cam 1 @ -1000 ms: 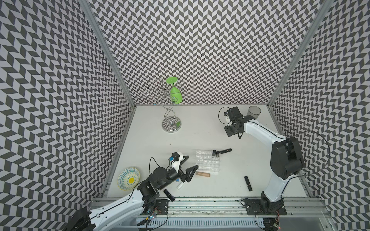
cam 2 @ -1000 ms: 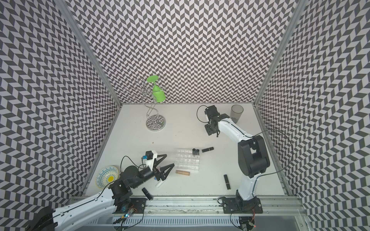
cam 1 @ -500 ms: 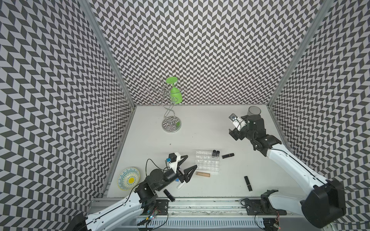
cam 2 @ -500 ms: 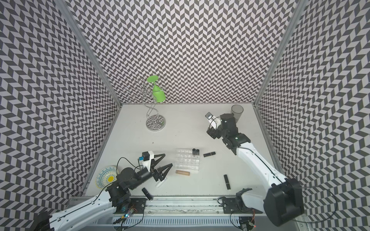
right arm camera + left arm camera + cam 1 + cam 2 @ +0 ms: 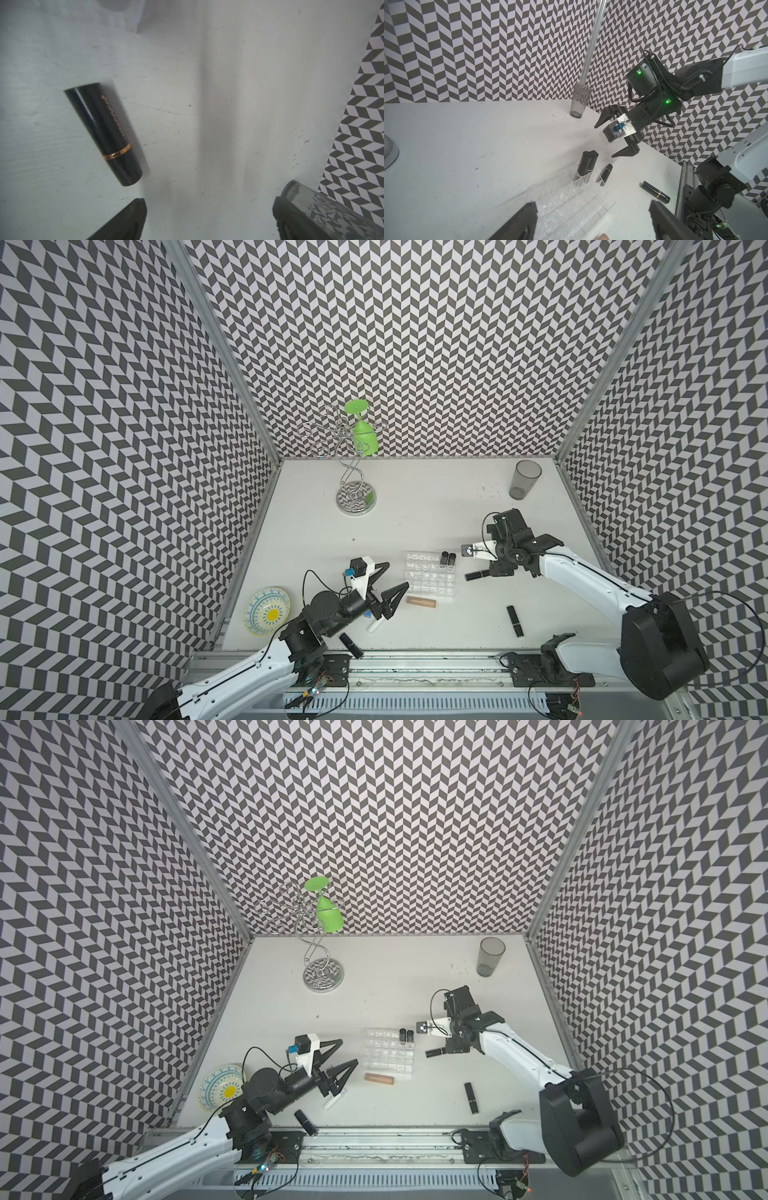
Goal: Arrange the lipsticks in the organizer
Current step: Pick up the lipstick at the center of the board.
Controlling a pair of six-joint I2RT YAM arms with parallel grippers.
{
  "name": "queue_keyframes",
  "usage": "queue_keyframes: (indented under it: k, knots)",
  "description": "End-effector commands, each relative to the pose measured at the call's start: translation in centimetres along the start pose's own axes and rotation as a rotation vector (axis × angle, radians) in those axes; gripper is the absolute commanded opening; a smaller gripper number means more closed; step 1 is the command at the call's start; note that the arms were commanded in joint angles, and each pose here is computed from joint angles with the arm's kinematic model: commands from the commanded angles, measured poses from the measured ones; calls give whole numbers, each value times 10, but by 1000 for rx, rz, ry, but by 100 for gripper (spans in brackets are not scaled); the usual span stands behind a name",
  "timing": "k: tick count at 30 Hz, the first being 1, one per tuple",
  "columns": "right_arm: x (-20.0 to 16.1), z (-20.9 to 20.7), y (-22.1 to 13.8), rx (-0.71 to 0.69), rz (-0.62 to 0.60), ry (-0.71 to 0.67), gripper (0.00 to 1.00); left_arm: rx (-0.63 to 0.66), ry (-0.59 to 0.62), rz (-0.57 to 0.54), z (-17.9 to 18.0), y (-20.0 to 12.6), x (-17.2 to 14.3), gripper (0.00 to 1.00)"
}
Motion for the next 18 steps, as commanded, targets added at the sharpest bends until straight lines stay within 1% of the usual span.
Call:
queue_keyframes:
  k: [1, 2, 6, 9, 11, 12, 13, 14, 15, 18]
  knots:
    - [11, 16, 4, 113, -63, -116, 99, 28, 15, 13, 5, -1, -5, 88]
    - [16, 17, 3, 123, -54, -104, 99, 32, 15, 12, 5, -1, -5, 88]
    - [30, 23, -10, 151, -164, -91, 100, 41, 14, 14, 7, 0, -6, 88]
    - [34, 35, -4, 171, -172, -124, 100, 42, 18, 22, 6, 1, -6, 88]
    - [37, 41, 1, 174, -162, -143, 97, 39, 15, 22, 6, 1, -7, 88]
    - [37, 41, 3, 179, -158, -135, 95, 44, 15, 22, 7, 0, -7, 88]
    - [38, 42, 4, 185, -156, -132, 88, 46, 15, 18, 7, 0, -7, 88]
    - [39, 44, 5, 206, -155, -133, 79, 49, 15, 16, 8, 0, -7, 88]
    - [41, 46, 5, 217, -151, -138, 77, 50, 15, 16, 8, 0, -7, 88]
    - [46, 59, 5, 235, -153, -168, 78, 55, 15, 15, 8, -1, -7, 88]
Point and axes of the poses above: each gripper's point midway between its finger pads, its own y axis out along the fingers, its own z axis along the line the jaws close on, x = y × z, the point moved 8 cm from there along -y, back along the fingers, and after that the axes turned 10 degrees about -y, right-handed, at the moved point
